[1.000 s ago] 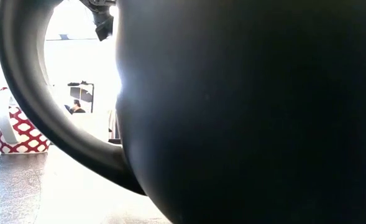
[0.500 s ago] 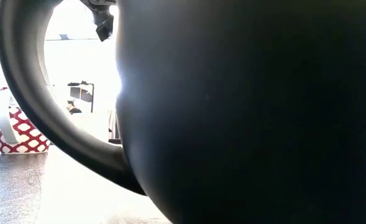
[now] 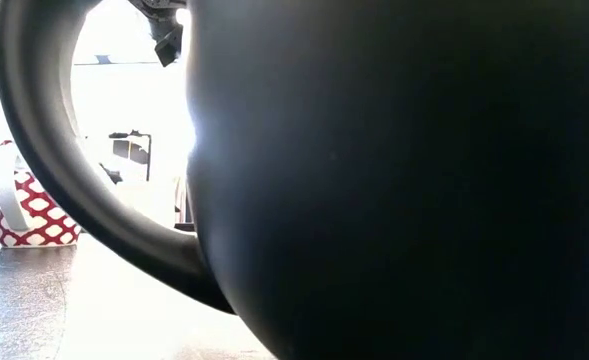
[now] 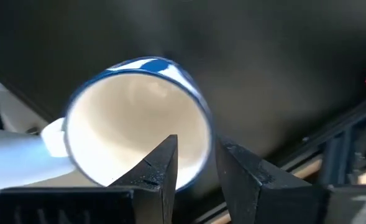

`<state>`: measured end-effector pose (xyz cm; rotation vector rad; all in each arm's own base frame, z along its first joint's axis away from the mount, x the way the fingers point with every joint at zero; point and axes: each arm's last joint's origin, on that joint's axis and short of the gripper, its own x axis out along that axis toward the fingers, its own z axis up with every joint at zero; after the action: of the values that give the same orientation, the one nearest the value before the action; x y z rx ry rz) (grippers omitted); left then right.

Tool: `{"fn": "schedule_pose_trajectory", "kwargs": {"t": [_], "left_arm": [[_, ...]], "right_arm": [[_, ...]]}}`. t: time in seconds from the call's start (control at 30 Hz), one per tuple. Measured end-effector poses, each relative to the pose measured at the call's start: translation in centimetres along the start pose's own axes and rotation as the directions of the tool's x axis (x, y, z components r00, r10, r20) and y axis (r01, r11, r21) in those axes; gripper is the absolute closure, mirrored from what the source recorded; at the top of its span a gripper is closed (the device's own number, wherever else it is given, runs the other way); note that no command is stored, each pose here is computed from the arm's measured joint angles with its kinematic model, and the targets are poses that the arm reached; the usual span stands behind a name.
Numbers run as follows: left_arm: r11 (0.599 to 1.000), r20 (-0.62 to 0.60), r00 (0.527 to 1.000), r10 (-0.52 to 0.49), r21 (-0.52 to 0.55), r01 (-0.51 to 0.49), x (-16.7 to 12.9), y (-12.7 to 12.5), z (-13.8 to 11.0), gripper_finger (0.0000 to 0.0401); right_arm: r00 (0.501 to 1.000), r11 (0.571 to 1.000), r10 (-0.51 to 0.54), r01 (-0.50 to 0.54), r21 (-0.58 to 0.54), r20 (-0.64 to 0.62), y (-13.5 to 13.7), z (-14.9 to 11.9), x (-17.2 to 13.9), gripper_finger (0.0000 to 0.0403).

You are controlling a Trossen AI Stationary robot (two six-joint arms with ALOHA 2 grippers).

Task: Place coffee mugs
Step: Put the blue patterned mug on the shelf

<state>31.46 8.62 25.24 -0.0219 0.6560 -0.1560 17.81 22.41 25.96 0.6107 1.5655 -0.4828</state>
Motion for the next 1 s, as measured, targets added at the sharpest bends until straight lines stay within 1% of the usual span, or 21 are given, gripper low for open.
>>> {"fn": "schedule_pose_trajectory", "kwargs": {"t": [0.17,0.3,0.47,0.53,0.63,0.77,0.87,1.0], "left_arm": [[1.000,0.000,1.000,0.000,0.016,0.000,0.0,0.0,0.0,0.0273],[1.000,0.002,1.000,0.001,0.019,-0.001,0.0,0.0,0.0,0.0273],[1.000,0.006,1.000,0.002,0.030,-0.002,0.0,0.0,0.1,0.0273],[1.000,0.007,1.000,0.002,0.031,-0.002,0.0,0.0,0.1,0.0273],[1.000,0.006,1.000,0.002,0.031,-0.002,0.0,0.0,0.1,0.0273],[1.000,0.006,1.000,0.002,0.031,-0.002,0.0,0.0,0.1,0.0273],[1.000,0.006,1.000,0.002,0.030,-0.002,0.0,0.0,0.1,0.0273],[1.000,0.006,1.000,0.002,0.030,-0.002,0.0,0.0,0.1,0.0273]], "right_arm": [[1.000,0.999,-0.024,0.024,-0.030,0.001,-0.3,0.0,0.2,0.0307],[0.999,0.998,-0.049,0.049,-0.031,0.002,-0.6,0.1,0.8,0.0307],[0.998,0.997,-0.061,0.063,-0.049,0.028,-0.8,0.2,1.5,0.0307],[0.998,0.997,-0.052,0.055,-0.058,0.047,-0.8,0.3,2.0,0.0307],[0.998,0.997,-0.010,0.015,-0.079,0.061,-0.6,0.5,2.8,0.0307],[0.998,0.995,0.016,-0.010,-0.095,0.062,-0.6,0.6,4.1,0.0308],[0.998,0.994,0.019,-0.012,-0.106,0.062,-0.7,0.6,4.5,0.0317],[0.998,0.993,0.010,-0.002,-0.119,0.062,-0.9,0.6,4.8,0.0351]]}}
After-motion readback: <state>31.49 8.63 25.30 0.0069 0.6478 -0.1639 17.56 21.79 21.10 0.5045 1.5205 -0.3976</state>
